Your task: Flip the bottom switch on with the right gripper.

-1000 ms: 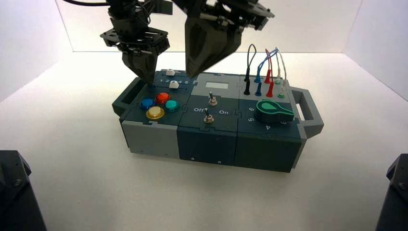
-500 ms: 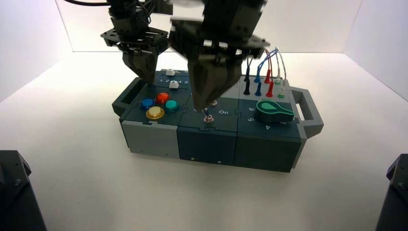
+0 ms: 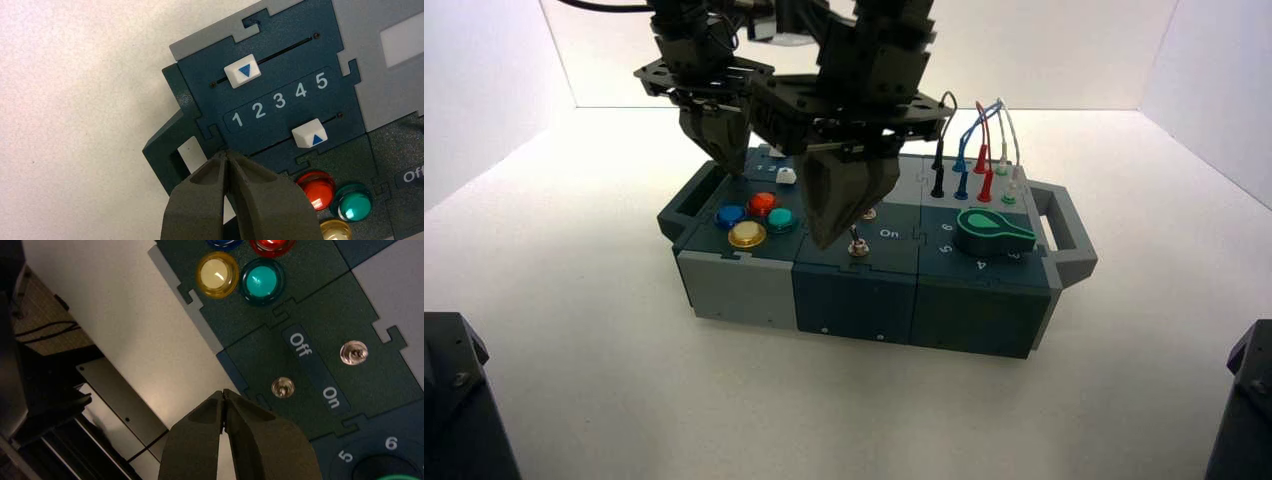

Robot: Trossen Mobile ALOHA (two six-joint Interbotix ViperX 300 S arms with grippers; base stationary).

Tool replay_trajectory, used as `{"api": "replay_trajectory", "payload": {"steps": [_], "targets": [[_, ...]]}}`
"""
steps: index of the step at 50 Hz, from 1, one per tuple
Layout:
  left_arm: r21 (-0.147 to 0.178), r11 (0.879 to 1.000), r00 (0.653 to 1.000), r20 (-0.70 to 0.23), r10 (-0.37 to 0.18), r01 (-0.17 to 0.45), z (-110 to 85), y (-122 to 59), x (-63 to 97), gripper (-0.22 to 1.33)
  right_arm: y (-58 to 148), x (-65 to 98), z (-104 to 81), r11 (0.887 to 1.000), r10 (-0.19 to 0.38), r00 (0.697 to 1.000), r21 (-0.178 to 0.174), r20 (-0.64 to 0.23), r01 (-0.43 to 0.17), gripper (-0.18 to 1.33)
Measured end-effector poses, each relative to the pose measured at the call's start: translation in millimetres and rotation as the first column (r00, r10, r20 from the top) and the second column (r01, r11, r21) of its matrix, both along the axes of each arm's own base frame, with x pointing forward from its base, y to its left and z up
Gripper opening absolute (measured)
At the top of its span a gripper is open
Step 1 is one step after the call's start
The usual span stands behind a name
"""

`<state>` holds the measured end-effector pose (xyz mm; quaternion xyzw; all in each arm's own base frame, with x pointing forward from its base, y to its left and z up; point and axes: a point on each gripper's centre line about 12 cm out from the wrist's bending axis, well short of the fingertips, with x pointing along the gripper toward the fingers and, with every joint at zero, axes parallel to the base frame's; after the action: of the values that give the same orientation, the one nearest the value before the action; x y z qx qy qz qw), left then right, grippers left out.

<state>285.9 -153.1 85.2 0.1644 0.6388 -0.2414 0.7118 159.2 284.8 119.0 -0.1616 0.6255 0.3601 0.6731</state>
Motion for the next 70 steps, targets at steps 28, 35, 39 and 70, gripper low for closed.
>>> {"api": "replay_trajectory", "payload": {"steps": [28, 35, 39, 70], "targets": [[0.001, 1.000, 1.000, -0.001, -0.002, 0.002, 0.0, 0.1, -0.2, -0.16, 9, 23.6, -6.3, 1.000, 0.005, 0.999, -0.027, 0.032, -0.004, -0.14], [0.000, 1.000, 1.000, 0.001, -0.008, 0.008, 0.0, -0.4, -0.2, -0.16, 1, 33.3, -5.9, 0.999, -0.008, 0.999, -0.042, 0.042, 0.010, -0.14], [0.001, 1.000, 1.000, -0.001, -0.008, 0.008, -0.5, -0.4, -0.3, -0.16, 0, 34.5, -7.2, 0.999, 0.002, 0.999, -0.053, 0.050, 0.000, -0.14], [0.002, 1.000, 1.000, -0.002, -0.008, 0.008, -0.5, 0.1, -0.2, -0.16, -2, 34.8, -17.6, 0.996, 0.011, 0.999, -0.084, 0.040, -0.007, -0.14]]}}
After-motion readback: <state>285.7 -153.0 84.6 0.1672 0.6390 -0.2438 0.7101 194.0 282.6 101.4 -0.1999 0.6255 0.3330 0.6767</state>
